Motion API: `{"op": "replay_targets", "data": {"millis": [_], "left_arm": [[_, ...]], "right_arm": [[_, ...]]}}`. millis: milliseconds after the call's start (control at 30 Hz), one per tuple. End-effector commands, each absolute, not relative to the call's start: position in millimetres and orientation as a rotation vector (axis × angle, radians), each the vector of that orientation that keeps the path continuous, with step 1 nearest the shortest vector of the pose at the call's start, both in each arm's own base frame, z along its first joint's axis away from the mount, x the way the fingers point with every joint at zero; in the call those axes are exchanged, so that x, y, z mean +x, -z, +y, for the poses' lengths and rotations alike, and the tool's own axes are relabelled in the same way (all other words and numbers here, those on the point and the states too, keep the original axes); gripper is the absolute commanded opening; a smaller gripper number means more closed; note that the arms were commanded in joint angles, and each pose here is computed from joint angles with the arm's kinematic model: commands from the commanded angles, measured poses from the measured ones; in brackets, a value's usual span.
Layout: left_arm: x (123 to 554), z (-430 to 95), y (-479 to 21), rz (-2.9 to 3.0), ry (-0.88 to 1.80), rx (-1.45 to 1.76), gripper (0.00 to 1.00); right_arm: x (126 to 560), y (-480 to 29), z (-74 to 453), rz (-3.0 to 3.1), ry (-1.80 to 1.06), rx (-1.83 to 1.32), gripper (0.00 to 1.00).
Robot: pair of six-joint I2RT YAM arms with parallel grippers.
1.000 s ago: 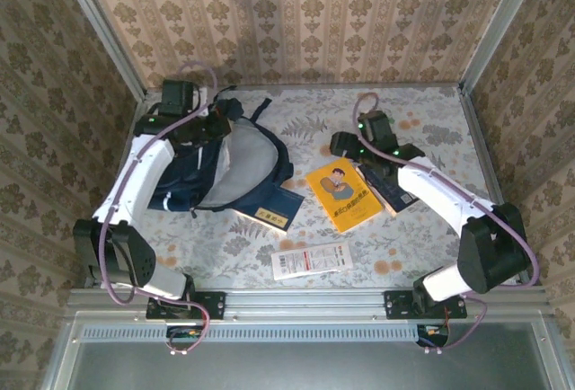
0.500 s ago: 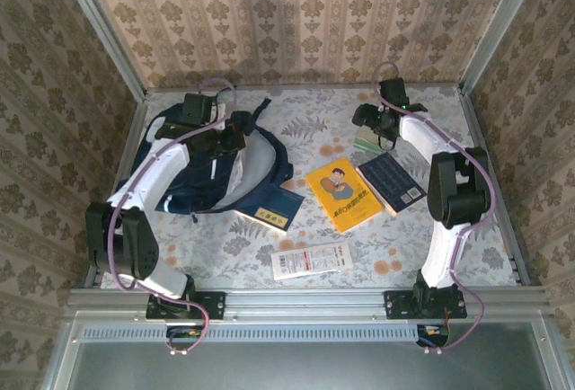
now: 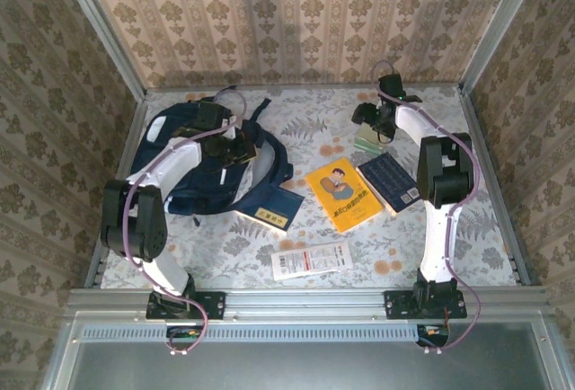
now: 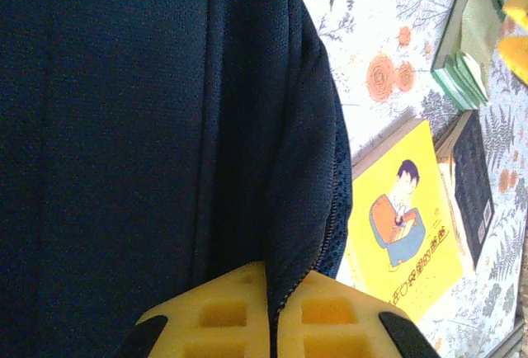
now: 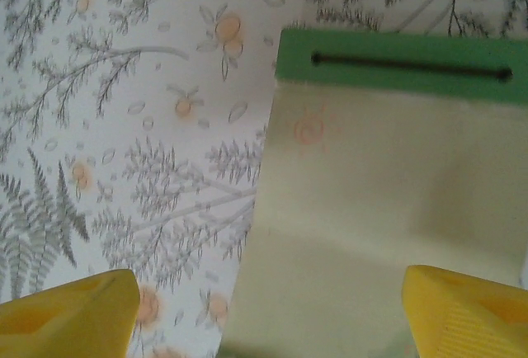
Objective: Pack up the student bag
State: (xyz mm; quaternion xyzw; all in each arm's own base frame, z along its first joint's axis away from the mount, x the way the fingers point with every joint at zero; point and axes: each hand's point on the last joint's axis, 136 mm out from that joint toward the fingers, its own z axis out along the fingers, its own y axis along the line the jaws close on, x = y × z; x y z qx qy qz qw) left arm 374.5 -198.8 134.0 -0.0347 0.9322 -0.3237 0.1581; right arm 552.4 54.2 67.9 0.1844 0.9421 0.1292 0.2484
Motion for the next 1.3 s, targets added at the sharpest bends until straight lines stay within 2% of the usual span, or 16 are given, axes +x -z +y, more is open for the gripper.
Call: {"op": "replay_targets", "data": {"millis": [0, 67, 233, 500, 733, 933, 1133, 1267], "left_arm": [[374.8, -194.4, -126.6, 2.690, 0.895, -0.132, 0.03], [375.7, -188.5, -125.4, 2.700, 0.836, -0.126, 0.09], [378.7, -174.0, -125.2, 2.706, 0.733, -0.146, 0.15], [383.0, -162.1, -134.2, 2.686, 0.662, -0.155, 0.43], [385.3, -152.8, -160.3, 2.610, 0.547, -0.079, 0.56], [388.1, -166.7, -195.1, 2.524, 0.592, 0.003, 0.62], [394.0, -191.2, -227.5, 2.485, 0.528, 0.126, 0.62], [397.3, -235.0, -228.1, 2.499, 0.645, 0.170, 0.62]], "right_arm": [[548.9, -44.9, 59.3, 2.658, -0.389, 0.553, 0.84], [544.4, -36.0, 59.5, 2.675, -0.370, 0.592, 0.83], [525.4, -26.2, 73.1, 2.684, -0.365, 0.653, 0.83], [501.1, -23.8, 118.2, 2.597, -0.608, 0.791, 0.82], [494.9, -32.2, 184.0, 2.553, -0.838, 0.795, 0.82], [491.4, -56.5, 224.0, 2.523, -0.983, 0.726, 0.82], [497.7, -115.5, 202.9, 2.420, -0.960, 0.539, 0.83], [513.1, -122.3, 186.0, 2.434, -0.860, 0.429, 0.83]]}}
